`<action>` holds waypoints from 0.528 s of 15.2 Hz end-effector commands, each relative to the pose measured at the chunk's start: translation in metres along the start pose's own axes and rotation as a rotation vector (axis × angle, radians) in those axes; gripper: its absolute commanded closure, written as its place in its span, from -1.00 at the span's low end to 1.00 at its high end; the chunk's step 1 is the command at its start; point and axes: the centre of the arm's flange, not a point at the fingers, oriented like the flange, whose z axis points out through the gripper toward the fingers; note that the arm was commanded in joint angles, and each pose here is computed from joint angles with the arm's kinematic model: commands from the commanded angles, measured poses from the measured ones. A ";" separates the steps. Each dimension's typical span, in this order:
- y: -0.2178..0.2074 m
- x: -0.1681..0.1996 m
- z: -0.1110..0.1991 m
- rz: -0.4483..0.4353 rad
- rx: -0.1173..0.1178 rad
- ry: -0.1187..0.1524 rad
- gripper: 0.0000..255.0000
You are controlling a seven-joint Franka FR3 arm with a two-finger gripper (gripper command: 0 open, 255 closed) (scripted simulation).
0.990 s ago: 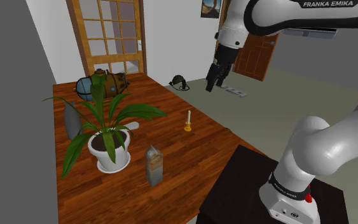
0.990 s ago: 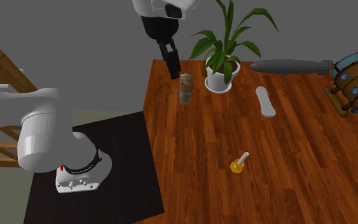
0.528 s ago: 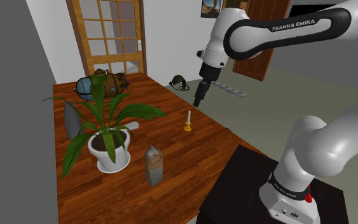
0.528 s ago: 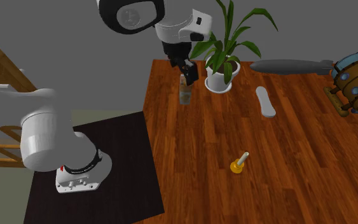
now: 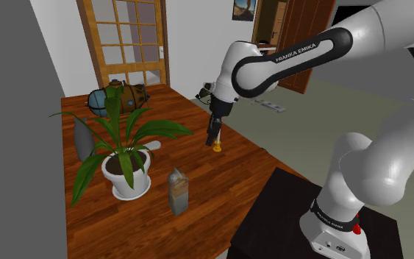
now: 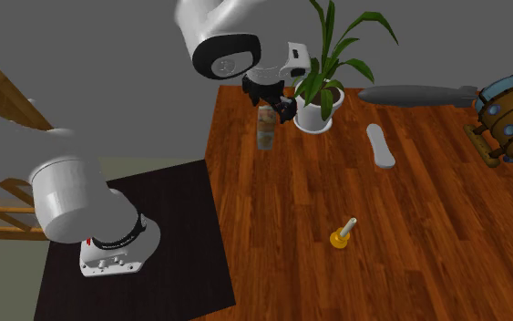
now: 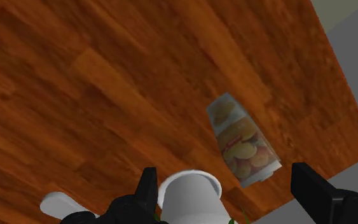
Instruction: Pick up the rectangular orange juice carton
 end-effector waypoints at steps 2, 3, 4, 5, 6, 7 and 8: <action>-0.007 0.015 0.037 -0.121 0.029 0.011 -1.00; -0.010 0.019 0.049 -0.159 0.039 0.014 -1.00; -0.013 0.024 0.060 -0.198 0.050 0.017 -1.00; -0.016 0.028 0.071 -0.237 0.060 0.021 -1.00; -0.020 0.033 0.083 -0.275 0.070 0.024 -1.00; -0.023 0.037 0.094 -0.314 0.080 0.027 -1.00; -0.028 0.041 0.105 -0.353 0.090 0.030 -1.00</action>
